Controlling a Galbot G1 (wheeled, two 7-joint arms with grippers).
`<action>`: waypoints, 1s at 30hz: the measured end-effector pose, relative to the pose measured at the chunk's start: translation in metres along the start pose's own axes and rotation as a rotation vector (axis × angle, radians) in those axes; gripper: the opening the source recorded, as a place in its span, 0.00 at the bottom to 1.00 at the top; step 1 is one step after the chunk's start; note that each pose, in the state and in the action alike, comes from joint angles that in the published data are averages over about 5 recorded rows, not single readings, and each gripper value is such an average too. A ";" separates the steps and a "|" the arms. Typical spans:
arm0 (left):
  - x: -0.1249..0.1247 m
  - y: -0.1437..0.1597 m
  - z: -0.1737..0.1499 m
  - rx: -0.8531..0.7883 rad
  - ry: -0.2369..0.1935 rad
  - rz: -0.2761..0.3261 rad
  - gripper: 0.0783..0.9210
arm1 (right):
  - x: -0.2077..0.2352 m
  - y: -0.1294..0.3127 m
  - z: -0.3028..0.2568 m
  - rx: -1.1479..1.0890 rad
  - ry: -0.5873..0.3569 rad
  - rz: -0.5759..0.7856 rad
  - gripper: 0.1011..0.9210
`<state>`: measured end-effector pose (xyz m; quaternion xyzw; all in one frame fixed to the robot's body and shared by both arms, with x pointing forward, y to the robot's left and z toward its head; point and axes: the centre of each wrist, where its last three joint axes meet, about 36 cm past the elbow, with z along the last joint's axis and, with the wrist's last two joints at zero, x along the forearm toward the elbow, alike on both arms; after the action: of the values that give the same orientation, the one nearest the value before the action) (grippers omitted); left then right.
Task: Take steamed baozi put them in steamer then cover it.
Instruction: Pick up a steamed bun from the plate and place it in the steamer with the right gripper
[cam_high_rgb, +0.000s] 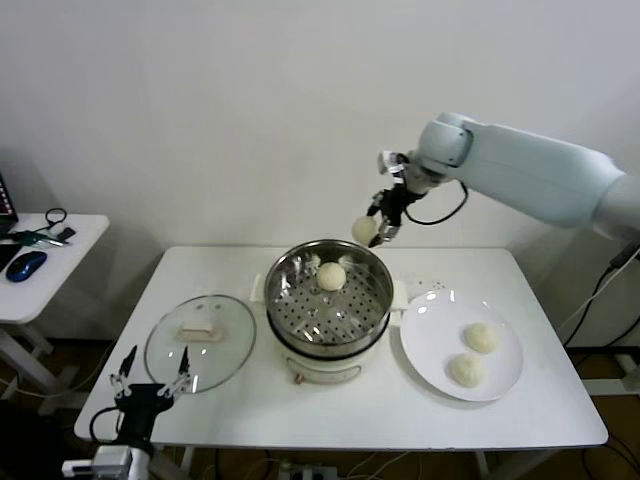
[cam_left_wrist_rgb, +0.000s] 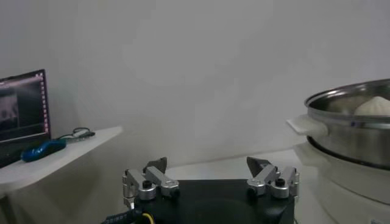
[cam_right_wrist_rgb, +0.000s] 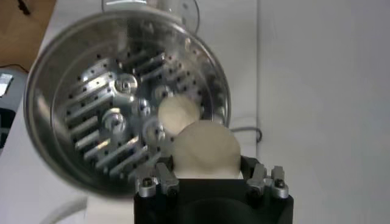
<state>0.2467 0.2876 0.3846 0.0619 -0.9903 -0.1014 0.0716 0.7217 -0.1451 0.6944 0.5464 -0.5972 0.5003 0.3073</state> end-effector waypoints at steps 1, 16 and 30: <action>0.001 0.000 0.000 -0.001 0.001 0.000 0.88 | -0.006 0.000 -0.008 0.009 -0.001 -0.005 0.73; 0.001 0.006 0.005 -0.021 0.000 -0.008 0.88 | -0.098 0.028 -0.075 0.084 0.002 -0.098 0.73; -0.001 0.007 0.008 -0.027 0.003 -0.006 0.88 | -0.135 0.052 -0.078 0.093 0.012 -0.165 0.73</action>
<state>0.2455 0.2961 0.3781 0.0642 -0.9886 -0.1147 0.0738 0.6863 -0.0313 0.5816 0.6044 -0.5243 0.5040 0.3253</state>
